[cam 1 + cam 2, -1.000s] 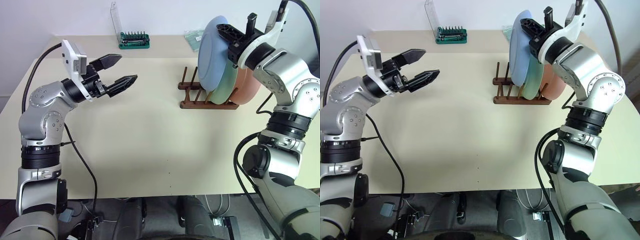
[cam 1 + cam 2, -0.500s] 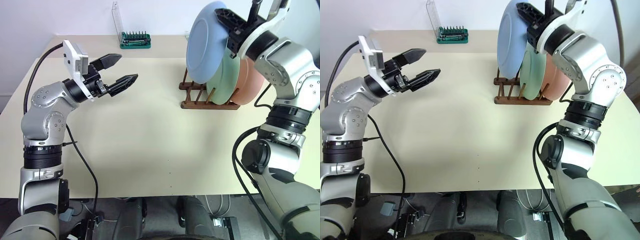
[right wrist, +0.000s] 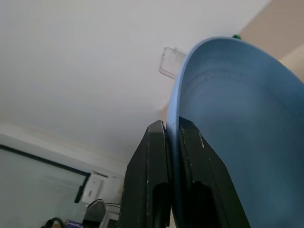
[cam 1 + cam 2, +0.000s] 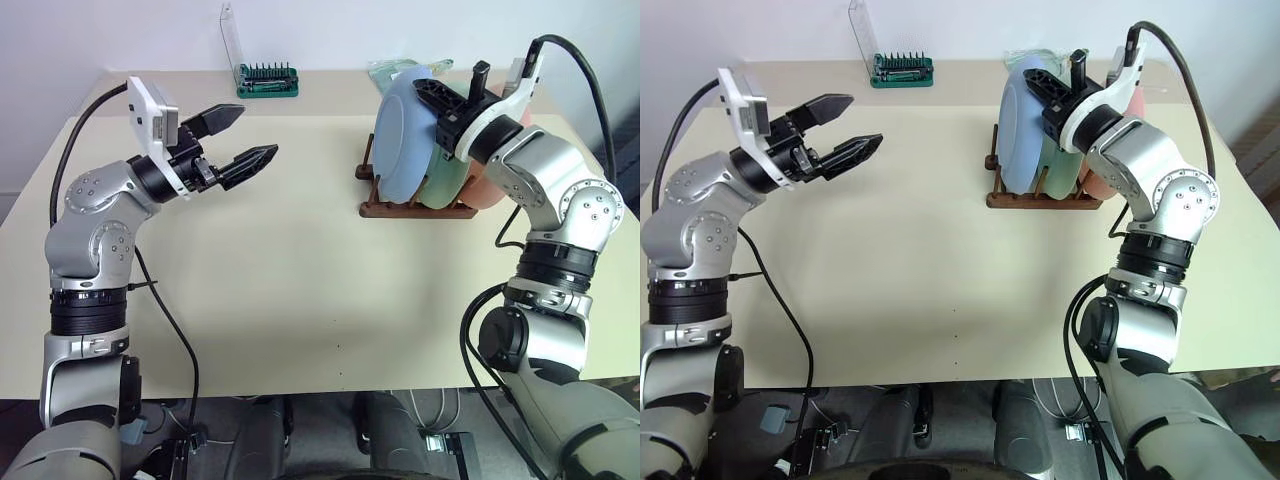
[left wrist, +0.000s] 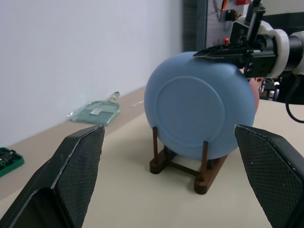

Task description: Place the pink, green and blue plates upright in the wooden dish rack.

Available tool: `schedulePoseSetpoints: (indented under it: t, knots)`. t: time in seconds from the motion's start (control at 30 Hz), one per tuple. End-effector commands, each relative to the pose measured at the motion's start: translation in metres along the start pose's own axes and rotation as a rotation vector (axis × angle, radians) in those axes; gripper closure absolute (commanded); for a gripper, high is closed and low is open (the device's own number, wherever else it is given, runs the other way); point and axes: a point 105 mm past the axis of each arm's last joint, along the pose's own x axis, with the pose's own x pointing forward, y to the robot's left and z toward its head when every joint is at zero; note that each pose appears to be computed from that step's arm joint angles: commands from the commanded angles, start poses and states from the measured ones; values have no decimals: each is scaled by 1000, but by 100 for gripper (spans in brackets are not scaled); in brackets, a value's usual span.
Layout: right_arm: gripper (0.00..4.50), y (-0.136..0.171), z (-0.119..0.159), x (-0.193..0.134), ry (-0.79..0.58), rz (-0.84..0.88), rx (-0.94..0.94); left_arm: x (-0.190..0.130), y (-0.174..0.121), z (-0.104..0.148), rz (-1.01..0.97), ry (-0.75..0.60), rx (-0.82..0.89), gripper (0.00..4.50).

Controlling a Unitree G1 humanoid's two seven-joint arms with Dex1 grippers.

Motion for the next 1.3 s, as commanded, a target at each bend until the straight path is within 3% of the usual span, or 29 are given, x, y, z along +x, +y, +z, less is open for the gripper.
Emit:
schedulePoseSetpoints:
  t: [0.03,0.27,0.47,0.87,1.0,1.1,1.2,1.3]
  knots:
    - [348,21,2,-1,-15,67,-65,3,0,14,-3,-33,37,0]
    - [2,24,4,-1,-19,65,-103,3,0,14,4,-36,46,0]
    - [2,45,10,-1,-63,141,-179,4,-2,13,-4,-35,44,0]
    - [2,42,9,-6,-65,118,-311,6,-1,15,-4,-43,42,0]
    - [2,71,28,-14,-163,246,-282,6,0,15,-2,-46,53,0]
    - [2,105,60,-39,-331,449,-256,6,-1,15,0,-51,67,0]
    - [2,111,73,-64,-447,498,-467,6,-5,13,-22,-45,75,0]
    - [2,99,42,-78,-222,576,-673,-4,-8,7,-68,-2,87,0]
